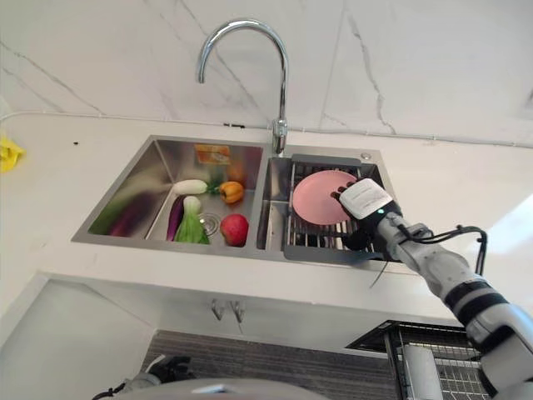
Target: Place the dishes in the dishwasher.
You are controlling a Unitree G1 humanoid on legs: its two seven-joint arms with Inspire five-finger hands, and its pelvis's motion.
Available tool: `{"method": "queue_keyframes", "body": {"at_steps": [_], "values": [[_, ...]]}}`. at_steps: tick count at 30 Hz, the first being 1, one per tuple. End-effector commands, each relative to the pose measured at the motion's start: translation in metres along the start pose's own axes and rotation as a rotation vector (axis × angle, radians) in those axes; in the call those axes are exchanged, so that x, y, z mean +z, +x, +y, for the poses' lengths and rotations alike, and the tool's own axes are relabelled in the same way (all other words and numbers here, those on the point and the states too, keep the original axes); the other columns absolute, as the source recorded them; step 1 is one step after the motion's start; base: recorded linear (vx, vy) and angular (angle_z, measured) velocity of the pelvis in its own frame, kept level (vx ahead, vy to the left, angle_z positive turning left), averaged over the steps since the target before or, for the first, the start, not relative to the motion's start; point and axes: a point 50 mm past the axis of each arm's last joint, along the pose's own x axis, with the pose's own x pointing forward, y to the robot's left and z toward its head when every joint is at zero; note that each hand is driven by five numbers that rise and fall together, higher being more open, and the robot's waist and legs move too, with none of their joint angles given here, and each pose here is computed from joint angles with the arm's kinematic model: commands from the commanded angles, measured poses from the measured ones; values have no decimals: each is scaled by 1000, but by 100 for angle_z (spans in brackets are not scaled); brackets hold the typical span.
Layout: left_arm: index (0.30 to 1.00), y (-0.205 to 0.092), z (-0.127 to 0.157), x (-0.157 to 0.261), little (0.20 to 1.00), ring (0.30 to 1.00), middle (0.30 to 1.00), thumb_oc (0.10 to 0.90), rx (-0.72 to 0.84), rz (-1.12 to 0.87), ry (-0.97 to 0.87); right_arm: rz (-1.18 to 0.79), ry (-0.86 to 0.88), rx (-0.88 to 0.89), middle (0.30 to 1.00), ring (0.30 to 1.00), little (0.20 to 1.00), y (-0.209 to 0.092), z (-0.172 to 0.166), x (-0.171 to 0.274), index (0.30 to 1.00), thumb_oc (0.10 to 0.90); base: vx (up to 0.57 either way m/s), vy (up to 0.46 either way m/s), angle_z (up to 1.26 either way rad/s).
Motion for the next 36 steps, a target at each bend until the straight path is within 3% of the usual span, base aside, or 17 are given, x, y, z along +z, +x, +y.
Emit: {"method": "queue_keyframes", "body": {"at_steps": [1,3,4,5,13,36], "values": [[900,1,-23,2,900,900,900,800,-60,24,110,153,-149,-228,900,900,900,21,-53,-38,900,800,0,0,0],[900,1,-23,3,900,900,900,800,-55,23,111,162,-160,-232,900,900,900,23,-51,-36,900,800,0,0,0],[900,1,-22,4,900,900,900,800,-44,21,120,177,-175,-222,573,573,573,25,-42,-31,573,582,30,-13,-1],[900,1,-22,3,900,900,900,800,-40,21,120,183,-181,-227,300,300,300,26,-40,-29,300,400,30,-14,0],[900,2,-20,3,900,900,900,800,-7,24,139,205,-163,-270,300,300,300,31,-30,-13,300,400,2,-1,0],[900,0,-20,-5,900,900,900,800,38,50,146,334,-2,-536,300,300,300,18,-55,-19,300,400,4,-2,2]]}}
